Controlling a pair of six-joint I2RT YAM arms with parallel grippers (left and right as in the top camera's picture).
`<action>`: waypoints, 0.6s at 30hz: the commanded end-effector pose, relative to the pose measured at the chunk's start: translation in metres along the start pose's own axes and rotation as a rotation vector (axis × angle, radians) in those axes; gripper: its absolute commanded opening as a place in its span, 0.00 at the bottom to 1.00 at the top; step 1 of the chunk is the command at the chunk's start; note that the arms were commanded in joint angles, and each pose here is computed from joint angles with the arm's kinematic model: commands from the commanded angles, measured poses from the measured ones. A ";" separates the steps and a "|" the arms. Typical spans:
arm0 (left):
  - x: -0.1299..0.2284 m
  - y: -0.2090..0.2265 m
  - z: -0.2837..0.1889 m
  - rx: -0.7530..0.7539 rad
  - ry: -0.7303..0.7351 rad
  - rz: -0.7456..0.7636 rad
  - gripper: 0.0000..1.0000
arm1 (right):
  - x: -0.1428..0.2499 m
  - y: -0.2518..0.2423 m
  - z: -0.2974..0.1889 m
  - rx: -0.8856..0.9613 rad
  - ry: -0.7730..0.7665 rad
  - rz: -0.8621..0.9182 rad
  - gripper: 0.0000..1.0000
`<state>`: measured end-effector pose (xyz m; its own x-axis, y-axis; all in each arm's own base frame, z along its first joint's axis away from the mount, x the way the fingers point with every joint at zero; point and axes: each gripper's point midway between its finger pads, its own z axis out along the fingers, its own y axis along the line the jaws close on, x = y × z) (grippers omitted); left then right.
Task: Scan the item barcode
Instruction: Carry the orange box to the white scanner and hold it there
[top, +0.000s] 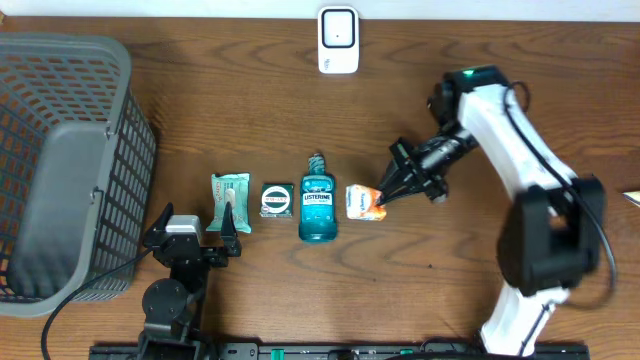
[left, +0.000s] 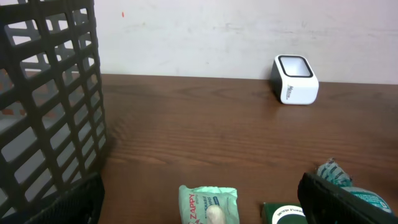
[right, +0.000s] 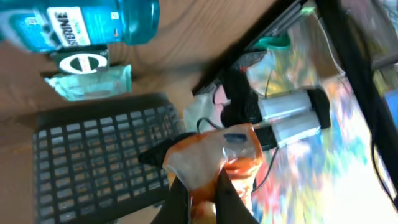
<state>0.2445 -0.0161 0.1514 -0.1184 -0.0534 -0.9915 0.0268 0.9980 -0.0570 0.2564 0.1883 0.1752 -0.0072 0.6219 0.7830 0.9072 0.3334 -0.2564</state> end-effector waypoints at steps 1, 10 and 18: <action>0.018 0.004 0.001 -0.017 0.053 0.008 0.98 | 0.001 -0.024 -0.023 -0.083 -0.196 0.125 0.02; 0.018 0.004 0.001 -0.016 0.053 0.008 0.98 | -0.061 0.038 -0.128 -0.741 -0.949 0.266 0.01; 0.018 0.004 0.001 -0.016 0.053 0.008 0.98 | -0.026 0.097 -0.127 -0.779 -1.054 -0.172 0.01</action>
<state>0.2445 -0.0161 0.1515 -0.1180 -0.0535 -0.9916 0.0268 0.9980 -0.0570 0.3867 0.1116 0.1978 -0.0321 0.9995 0.0066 0.9027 0.0261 0.4296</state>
